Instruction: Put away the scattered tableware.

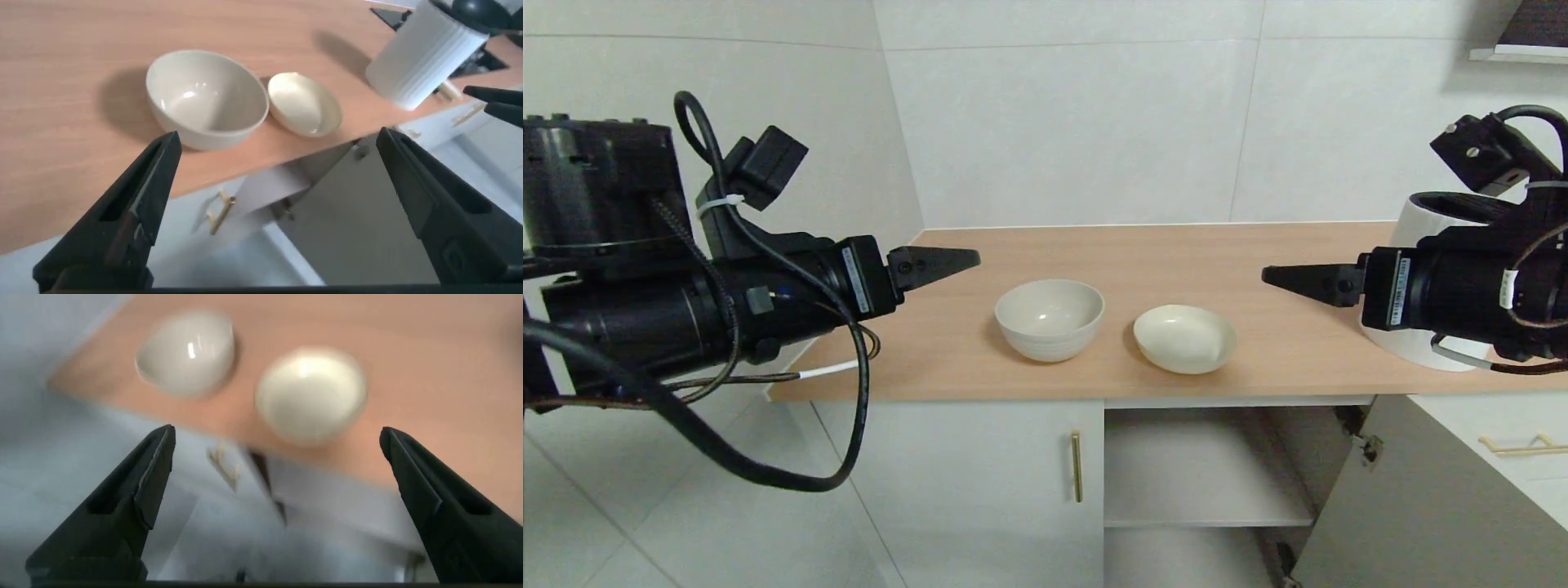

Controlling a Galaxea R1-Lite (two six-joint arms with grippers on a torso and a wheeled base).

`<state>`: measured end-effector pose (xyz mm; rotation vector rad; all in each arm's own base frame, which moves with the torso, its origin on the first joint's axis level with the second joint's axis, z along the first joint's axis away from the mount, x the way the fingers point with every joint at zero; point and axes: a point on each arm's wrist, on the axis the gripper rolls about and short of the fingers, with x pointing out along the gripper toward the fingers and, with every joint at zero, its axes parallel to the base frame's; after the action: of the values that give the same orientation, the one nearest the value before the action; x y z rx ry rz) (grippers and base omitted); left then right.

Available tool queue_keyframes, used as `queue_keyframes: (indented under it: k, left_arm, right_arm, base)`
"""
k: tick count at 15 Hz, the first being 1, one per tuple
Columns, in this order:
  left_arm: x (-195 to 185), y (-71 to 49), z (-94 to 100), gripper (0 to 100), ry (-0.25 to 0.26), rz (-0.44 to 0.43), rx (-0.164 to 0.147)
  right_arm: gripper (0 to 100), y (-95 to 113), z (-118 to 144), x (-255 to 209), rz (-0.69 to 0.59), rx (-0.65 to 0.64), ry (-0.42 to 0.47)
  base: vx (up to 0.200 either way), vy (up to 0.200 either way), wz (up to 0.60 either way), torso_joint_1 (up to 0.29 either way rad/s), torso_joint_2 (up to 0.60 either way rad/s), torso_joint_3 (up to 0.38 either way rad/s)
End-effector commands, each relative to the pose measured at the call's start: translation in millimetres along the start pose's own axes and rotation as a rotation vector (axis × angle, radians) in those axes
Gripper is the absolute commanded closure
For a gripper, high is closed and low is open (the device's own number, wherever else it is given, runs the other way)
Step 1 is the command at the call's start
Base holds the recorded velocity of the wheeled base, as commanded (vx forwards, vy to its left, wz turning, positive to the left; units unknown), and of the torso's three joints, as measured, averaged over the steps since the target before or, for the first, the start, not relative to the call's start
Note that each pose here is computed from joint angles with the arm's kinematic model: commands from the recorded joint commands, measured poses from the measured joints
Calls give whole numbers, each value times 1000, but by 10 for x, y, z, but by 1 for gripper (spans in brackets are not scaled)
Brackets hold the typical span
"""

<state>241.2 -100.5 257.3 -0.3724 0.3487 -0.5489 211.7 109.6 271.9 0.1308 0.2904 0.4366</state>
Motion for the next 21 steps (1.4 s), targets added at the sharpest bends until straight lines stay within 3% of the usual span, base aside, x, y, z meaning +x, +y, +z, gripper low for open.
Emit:
queue_keyframes:
  k: [1, 3, 6, 10, 11, 14, 21]
  left_arm:
    - [236, 66, 51, 0, 46, 33, -65]
    - [367, 138, -16, 0, 74, 67, -124]
    - [575, 212, -19, 0, 43, 177, -186]
    - [870, 228, -223, 0, 70, 285, -176]
    - [981, 284, -306, 0, 94, 306, -177]
    - [1165, 380, -436, 0, 134, 330, -183]
    - [1450, 507, -591, 0, 138, 330, -220]
  right_arm:
    - [0, -62, -59, 138, -26, 1, 28]
    - [0, -75, -34, 231, -51, 0, 22]
    - [0, -90, 19, 399, -161, 30, 38]
    - [0, -106, 9, 620, -190, 121, 92]
    - [0, -113, -25, 674, -195, 121, 105]
    - [0, -118, -49, 704, -197, 121, 113]
    - [0, -132, -47, 699, -202, 124, 112]
  base:
    - [0, 0, 0, 85, -198, -115]
    - [0, 0, 0, 44, -85, -54]
    - [0, 0, 0, 0, 0, 0]
    - [0, 0, 0, 0, 0, 0]
    - [0, 0, 0, 0, 0, 0]
    - [0, 0, 0, 0, 0, 0]
    - [0, 0, 0, 0, 0, 0]
